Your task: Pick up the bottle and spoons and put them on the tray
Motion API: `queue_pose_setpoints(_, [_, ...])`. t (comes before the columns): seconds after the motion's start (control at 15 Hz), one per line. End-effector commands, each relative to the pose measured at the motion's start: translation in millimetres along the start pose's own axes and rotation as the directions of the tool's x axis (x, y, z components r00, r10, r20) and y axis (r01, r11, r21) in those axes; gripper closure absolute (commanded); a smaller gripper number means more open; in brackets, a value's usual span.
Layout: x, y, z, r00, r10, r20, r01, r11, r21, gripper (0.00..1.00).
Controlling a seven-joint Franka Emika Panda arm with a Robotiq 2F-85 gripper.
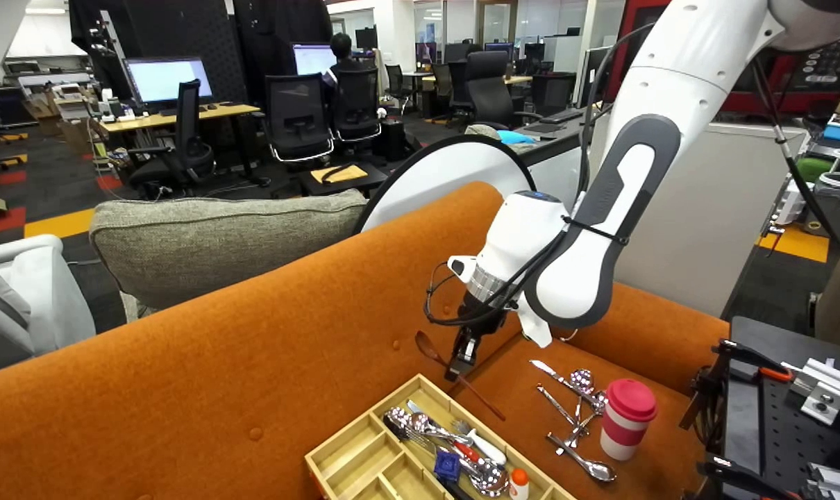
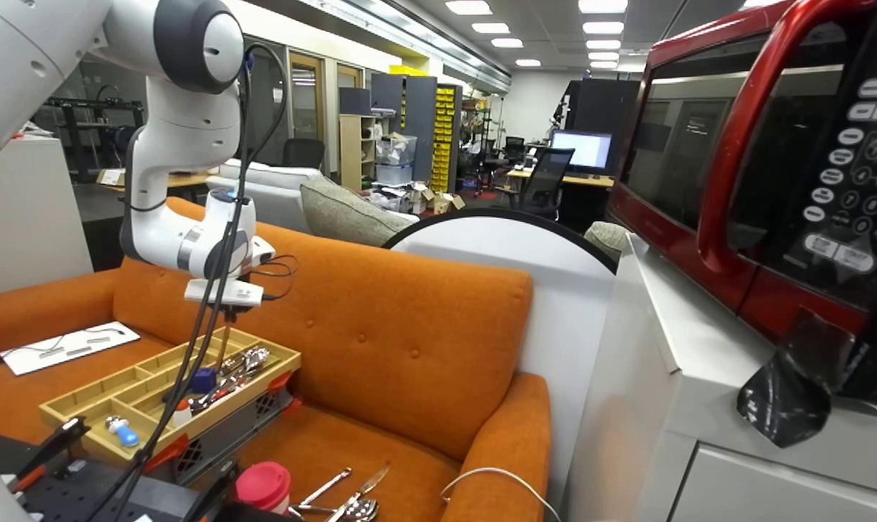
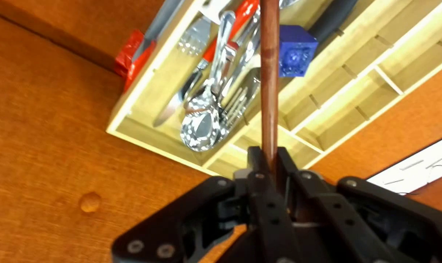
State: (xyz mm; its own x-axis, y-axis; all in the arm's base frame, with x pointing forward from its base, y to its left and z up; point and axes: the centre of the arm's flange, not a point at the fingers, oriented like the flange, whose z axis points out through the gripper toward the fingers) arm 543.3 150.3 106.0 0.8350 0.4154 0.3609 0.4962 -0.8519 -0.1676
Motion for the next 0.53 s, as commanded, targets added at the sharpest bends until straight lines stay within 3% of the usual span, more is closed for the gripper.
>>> queue_pose_setpoints(0.0, [6.2,-1.1,19.4,0.993,-0.099,-0.058,0.103,0.993,0.065,0.97])
queue_pose_setpoints(0.27, [14.6,-2.3,62.8,0.989,-0.139,-0.047,0.145,0.979,0.146,0.97])
queue_pose_setpoints(0.47, [16.2,6.7,90.7,0.993,-0.109,-0.035,0.114,0.975,0.193,0.97])
